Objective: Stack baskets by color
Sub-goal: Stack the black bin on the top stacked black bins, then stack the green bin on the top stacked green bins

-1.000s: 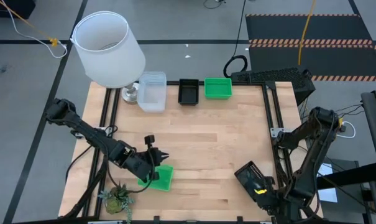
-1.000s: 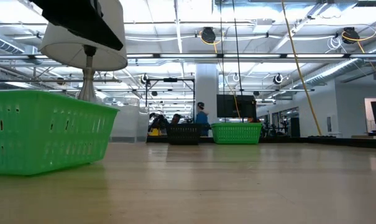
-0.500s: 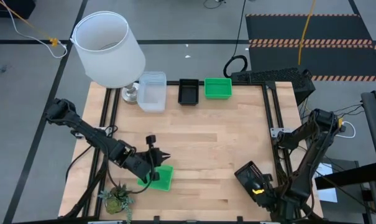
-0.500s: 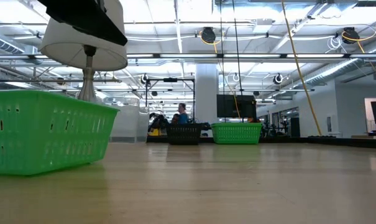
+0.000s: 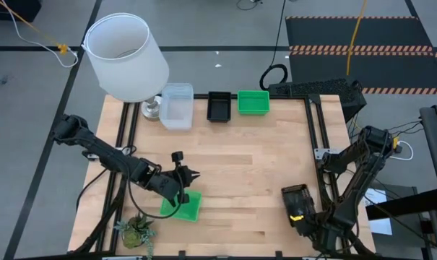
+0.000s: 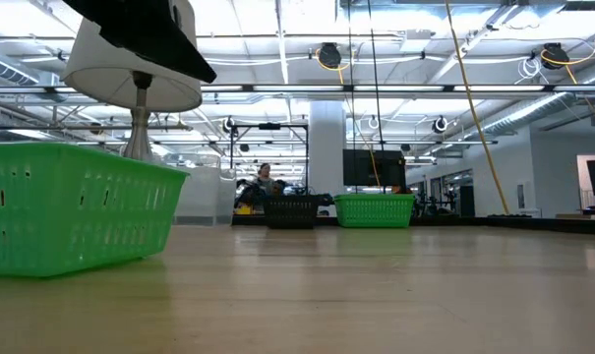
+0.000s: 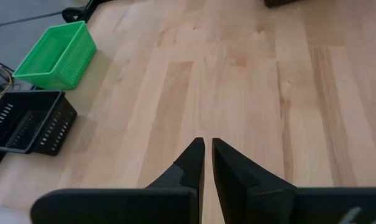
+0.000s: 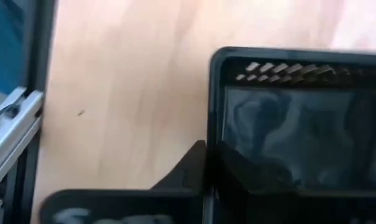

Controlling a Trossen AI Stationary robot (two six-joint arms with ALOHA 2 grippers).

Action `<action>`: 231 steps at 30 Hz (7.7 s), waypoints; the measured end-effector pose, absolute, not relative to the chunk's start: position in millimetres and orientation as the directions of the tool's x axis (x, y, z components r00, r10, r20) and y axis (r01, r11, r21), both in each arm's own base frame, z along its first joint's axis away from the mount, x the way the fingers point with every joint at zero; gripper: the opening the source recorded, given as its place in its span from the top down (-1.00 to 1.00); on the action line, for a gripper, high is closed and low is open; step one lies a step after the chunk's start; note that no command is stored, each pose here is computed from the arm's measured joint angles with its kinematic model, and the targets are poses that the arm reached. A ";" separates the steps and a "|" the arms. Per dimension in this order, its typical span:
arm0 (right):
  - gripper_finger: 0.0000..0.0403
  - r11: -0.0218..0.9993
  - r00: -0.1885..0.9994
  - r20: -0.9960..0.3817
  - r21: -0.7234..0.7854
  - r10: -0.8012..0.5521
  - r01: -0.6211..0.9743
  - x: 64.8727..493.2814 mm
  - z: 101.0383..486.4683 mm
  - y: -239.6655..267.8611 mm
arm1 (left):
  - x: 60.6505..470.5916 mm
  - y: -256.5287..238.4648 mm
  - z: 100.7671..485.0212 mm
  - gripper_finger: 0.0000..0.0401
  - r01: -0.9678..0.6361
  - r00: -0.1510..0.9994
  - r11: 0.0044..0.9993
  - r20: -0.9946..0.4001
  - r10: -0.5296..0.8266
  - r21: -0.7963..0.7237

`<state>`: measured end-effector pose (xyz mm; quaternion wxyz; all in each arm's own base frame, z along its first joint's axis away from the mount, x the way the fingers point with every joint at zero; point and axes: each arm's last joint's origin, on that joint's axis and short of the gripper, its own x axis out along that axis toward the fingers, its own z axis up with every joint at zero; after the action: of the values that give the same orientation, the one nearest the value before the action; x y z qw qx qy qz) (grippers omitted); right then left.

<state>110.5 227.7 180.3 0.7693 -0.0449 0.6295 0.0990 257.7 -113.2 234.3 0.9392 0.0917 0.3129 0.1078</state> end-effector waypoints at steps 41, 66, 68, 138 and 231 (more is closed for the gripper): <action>0.98 0.942 0.701 -0.641 -0.303 -0.311 0.142 313.3 352.6 17.4 | 264.4 -174.5 171.3 0.84 -0.197 0.770 0.975 -0.601 0.216 0.098; 0.96 0.892 0.677 -0.600 -0.403 -0.427 0.206 369.2 298.1 -120.2 | 281.3 -152.9 164.4 0.84 -0.230 0.747 0.954 -0.593 0.300 0.192; 0.96 0.899 0.680 -0.608 -0.395 -0.410 0.189 377.8 284.5 -128.6 | 280.4 -152.7 163.7 0.84 -0.224 0.741 0.954 -0.600 0.301 0.201; 0.22 0.972 0.631 -0.748 -0.232 -0.207 0.044 331.9 269.3 -31.4 | 253.5 -158.1 192.3 0.79 0.027 0.698 0.991 -0.712 0.075 0.131; 0.22 0.961 0.845 -0.493 -0.262 -0.208 0.084 292.4 262.6 88.3 | 327.9 -72.2 263.8 0.91 0.058 0.508 0.937 -0.818 0.270 0.345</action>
<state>292.4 88.3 262.6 0.9534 -0.1159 0.2679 -0.0767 327.9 -72.2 263.8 0.8522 0.1665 0.4921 0.0622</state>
